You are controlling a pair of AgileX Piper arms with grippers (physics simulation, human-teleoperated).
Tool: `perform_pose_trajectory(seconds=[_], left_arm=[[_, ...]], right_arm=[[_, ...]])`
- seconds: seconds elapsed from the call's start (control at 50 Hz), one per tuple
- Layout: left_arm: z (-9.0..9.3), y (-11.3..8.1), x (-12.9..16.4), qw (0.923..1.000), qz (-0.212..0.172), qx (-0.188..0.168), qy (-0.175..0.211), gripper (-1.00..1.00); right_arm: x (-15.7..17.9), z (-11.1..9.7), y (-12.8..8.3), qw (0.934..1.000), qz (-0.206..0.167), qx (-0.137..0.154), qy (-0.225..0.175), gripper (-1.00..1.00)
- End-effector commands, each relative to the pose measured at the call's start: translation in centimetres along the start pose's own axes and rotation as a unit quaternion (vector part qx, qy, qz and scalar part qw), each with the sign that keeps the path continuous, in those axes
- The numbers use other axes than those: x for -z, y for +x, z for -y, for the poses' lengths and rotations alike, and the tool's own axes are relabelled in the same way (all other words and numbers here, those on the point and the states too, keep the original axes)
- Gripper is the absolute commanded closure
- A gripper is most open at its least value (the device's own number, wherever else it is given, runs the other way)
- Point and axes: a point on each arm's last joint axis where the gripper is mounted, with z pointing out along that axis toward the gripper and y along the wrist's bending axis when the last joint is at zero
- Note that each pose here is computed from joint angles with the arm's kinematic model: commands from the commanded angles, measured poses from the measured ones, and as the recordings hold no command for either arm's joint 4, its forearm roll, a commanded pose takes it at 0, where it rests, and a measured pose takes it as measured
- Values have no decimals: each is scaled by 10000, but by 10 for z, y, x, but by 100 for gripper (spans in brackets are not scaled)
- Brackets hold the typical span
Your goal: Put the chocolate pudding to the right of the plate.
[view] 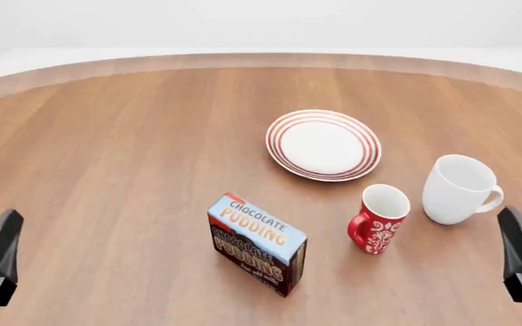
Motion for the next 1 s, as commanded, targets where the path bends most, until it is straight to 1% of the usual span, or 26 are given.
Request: perform_pose_trajectory(seconds=[0.02,0.14,0.36,0.44,0.48,0.5,0.52,0.56,0.58,0.6,0.62,0.64,0.66,0.7,0.72,0.78,0.8,0.84,0.86,0.88,0.92,0.94,0.96,1.0], left_arm=[[0,0,0,10000,0,0,0,-100],[0,0,0,10000,0,0,0,-100],[0,0,0,10000,0,0,0,-100],[0,0,0,10000,0,0,0,-100],[0,0,0,10000,0,0,0,-100],[0,0,0,10000,0,0,0,-100],[0,0,0,10000,0,0,0,-100],[0,0,0,10000,0,0,0,-100],[0,0,0,10000,0,0,0,-100],[0,0,0,10000,0,0,0,-100],[0,0,0,10000,0,0,0,-100],[0,0,0,10000,0,0,0,-100],[0,0,0,10000,0,0,0,-100],[0,0,0,10000,0,0,0,-100],[0,0,0,10000,0,0,0,-100],[0,0,0,10000,0,0,0,-100],[0,0,0,10000,0,0,0,-100],[0,0,0,10000,0,0,0,-100],[0,0,0,10000,0,0,0,-100],[0,0,0,10000,0,0,0,-100],[0,0,0,10000,0,0,0,-100],[0,0,0,10000,0,0,0,-100],[0,0,0,10000,0,0,0,-100],[0,0,0,10000,0,0,0,-100]], right_arm=[[-13,1,-1,9999,-93,-43,70,-100],[-15,1,-1,9999,-108,-35,88,-100],[-3,1,2,9998,-151,-57,83,-100],[-1,1,2,9999,-149,16,70,-100],[-7,2,0,9997,-192,38,137,-100],[-7,1,-4,9998,-179,51,111,-100],[-6,1,-14,9993,-227,281,62,-100],[-9,0,-27,9989,-355,314,15,-100],[-9,0,-27,9989,-355,314,15,-100],[-10,-1,-37,9981,-394,459,-80,-100],[-13,-2,-43,9977,-448,494,-153,-100],[-15,-2,-54,9978,-454,468,-152,-100],[-16,-3,-59,9977,-472,445,-183,-100],[-23,-5,-74,9969,-543,466,-321,-100],[-28,-6,-83,9962,-570,520,-400,-100],[-34,-10,-98,9946,-646,555,-598,-100],[-37,-13,-108,9926,-655,700,-750,-100],[-39,-15,-121,9913,-605,777,-873,-100],[-45,-19,-132,9884,-660,884,-1040,-100],[-45,-19,-133,9884,-660,884,-1040,-100],[-47,-23,-142,9841,-698,1040,-1256,-100],[-49,-25,-145,9831,-709,1067,-1306,-100],[-56,-29,-150,9807,-761,1095,-1430,-100],[-70,-37,-158,9744,-832,1311,-1629,-100]])
